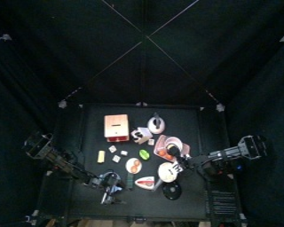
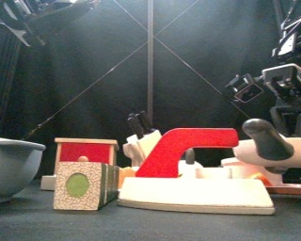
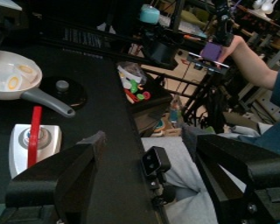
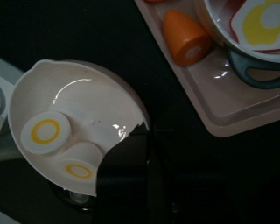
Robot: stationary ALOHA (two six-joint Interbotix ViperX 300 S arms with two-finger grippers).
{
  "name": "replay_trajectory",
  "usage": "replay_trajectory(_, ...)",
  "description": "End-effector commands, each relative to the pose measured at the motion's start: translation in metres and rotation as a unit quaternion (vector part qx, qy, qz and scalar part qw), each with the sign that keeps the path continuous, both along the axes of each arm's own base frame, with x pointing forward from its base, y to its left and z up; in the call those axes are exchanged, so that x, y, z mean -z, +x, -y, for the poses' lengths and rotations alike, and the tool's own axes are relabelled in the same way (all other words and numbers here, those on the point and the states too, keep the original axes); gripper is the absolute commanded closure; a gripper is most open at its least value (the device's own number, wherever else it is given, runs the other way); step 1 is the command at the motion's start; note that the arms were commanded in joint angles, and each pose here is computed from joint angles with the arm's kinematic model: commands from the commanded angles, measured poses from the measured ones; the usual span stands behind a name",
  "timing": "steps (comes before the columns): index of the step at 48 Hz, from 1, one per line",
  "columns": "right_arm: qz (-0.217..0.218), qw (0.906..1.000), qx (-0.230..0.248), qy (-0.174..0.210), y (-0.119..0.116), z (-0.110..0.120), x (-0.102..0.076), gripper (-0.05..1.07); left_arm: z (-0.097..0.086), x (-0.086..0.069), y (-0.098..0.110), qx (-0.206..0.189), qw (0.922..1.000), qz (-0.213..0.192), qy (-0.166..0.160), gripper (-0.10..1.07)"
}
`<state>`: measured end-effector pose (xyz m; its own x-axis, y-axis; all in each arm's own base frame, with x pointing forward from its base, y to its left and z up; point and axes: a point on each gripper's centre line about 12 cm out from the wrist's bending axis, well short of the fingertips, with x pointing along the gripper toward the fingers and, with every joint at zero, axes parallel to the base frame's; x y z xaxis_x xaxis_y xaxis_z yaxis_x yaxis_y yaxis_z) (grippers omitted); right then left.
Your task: Place pan in top right of table
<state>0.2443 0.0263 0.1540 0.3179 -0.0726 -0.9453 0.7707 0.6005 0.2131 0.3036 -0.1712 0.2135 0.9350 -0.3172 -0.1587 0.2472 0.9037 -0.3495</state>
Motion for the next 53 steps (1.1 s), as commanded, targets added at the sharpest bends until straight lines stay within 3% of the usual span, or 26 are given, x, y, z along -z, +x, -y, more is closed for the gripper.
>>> replay_trajectory(1,0.027,0.9996,-0.006,0.003,0.005,-0.003,-0.014,0.65,0.000,-0.008,0.002,-0.002,0.9999,0.013,-0.007,-0.04)
replay_trajectory(8,0.080,0.9968,-0.005,0.005,0.010,0.000,-0.043,0.65,0.000,-0.008,0.002,-0.002,0.9999,0.013,-0.006,-0.04)
replay_trajectory(12,0.124,0.9917,0.030,-0.013,0.010,0.026,-0.066,0.65,0.000,-0.007,0.001,-0.002,0.9999,0.012,-0.005,-0.04)
replay_trajectory(22,0.187,0.9709,0.132,-0.071,-0.010,0.093,-0.096,0.66,-0.006,-0.001,-0.003,-0.005,1.0000,0.004,0.000,-0.04)
replay_trajectory(28,0.205,0.9566,0.184,-0.096,-0.026,0.122,-0.099,0.66,-0.013,-0.001,0.001,-0.022,0.9997,0.002,-0.008,-0.04)
replay_trajectory(36,0.181,0.9392,0.271,-0.109,-0.056,0.157,-0.077,0.66,-0.019,-0.001,0.003,-0.043,0.9989,-0.002,-0.020,-0.04)
replay_trajectory(40,0.175,0.9336,0.293,-0.110,-0.064,0.164,-0.072,0.66,-0.041,0.003,0.009,-0.076,0.9969,-0.007,-0.019,-0.04)
replay_trajectory(48,0.183,0.9143,0.340,-0.121,-0.075,0.184,-0.082,0.66,-0.118,0.012,0.019,-0.175,0.9843,-0.021,0.002,-0.04)
replay_trajectory(53,0.179,0.9069,0.362,-0.120,-0.082,0.190,-0.079,0.66,-0.130,0.024,0.008,-0.166,0.9848,-0.027,0.045,-0.04)
